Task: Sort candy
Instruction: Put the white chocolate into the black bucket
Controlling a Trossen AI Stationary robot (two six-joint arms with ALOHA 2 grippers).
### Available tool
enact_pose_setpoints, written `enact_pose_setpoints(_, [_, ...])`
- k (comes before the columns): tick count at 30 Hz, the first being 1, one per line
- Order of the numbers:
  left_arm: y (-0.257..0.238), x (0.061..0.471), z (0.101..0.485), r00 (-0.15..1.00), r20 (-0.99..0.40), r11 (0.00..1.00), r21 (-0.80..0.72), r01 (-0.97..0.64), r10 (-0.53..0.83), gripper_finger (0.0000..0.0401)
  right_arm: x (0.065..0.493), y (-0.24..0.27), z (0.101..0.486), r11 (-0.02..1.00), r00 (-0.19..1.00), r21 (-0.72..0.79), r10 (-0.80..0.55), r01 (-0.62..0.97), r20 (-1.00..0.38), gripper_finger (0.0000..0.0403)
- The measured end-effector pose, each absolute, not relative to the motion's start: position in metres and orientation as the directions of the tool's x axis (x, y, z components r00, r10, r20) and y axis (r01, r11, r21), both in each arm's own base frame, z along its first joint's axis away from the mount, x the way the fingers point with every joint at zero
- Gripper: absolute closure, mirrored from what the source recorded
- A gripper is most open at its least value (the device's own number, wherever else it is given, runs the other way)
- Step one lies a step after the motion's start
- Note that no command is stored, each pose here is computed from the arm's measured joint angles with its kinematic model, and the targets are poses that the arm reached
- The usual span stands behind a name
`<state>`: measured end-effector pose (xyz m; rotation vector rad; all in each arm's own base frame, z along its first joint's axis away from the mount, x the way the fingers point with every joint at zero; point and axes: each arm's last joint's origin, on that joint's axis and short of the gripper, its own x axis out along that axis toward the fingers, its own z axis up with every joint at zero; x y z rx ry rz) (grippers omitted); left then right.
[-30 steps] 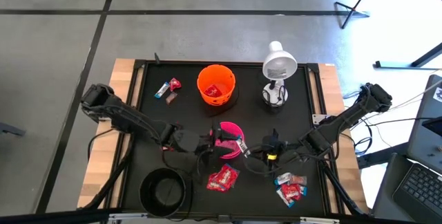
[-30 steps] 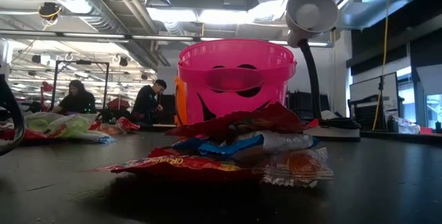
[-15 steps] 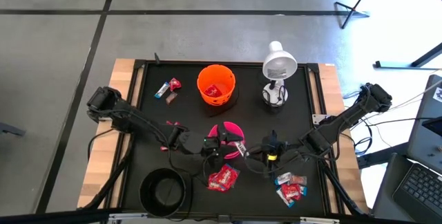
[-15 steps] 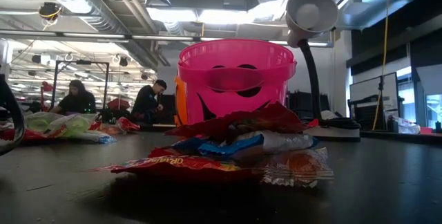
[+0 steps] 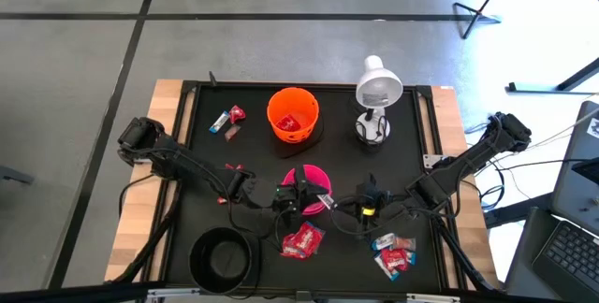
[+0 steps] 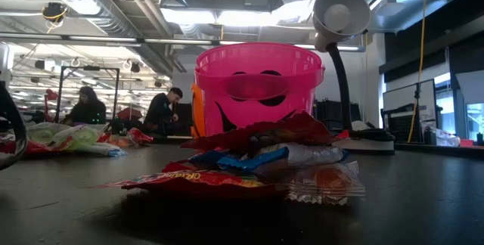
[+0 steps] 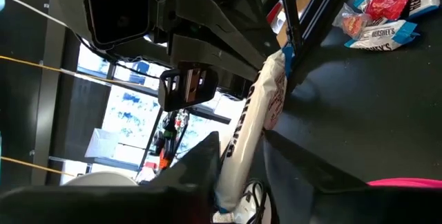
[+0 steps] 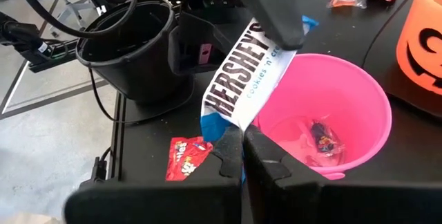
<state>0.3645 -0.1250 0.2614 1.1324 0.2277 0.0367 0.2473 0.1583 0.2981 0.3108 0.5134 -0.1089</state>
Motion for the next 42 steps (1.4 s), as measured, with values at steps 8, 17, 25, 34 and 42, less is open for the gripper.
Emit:
enact_pose_setpoints(8, [-0.125,0.364,0.26,0.974,-0.172,0.422,0.902,0.095,0.147,0.038,0.247,0.158,0.298,0.948,0.866,0.266,-0.022,0.177,-0.499,0.0393])
enact_pose_setpoints(17, [-0.126,0.362,0.259,0.961,-0.176,0.41,0.909,0.075,0.214,0.0387,0.244,0.156,0.303,0.954,0.872,0.253,-0.015,0.159,-0.49,0.0336])
enact_pose_setpoints(25, [-0.135,0.348,0.267,0.931,-0.188,0.389,0.92,0.055,0.313,0.0386,0.229,0.147,0.323,0.942,0.895,0.314,0.034,0.12,-0.445,0.0277])
enact_pose_setpoints(34, [-0.147,0.282,0.305,0.915,-0.334,0.684,0.723,0.096,0.224,0.0385,0.218,0.14,0.337,0.941,0.909,0.328,0.066,0.081,-0.412,0.0271])
enact_pose_setpoints(42, [-0.151,0.206,0.34,0.859,-0.478,0.925,0.212,0.316,-0.184,0.0385,0.217,0.139,0.334,0.954,0.894,0.292,0.065,0.075,-0.443,0.0271])
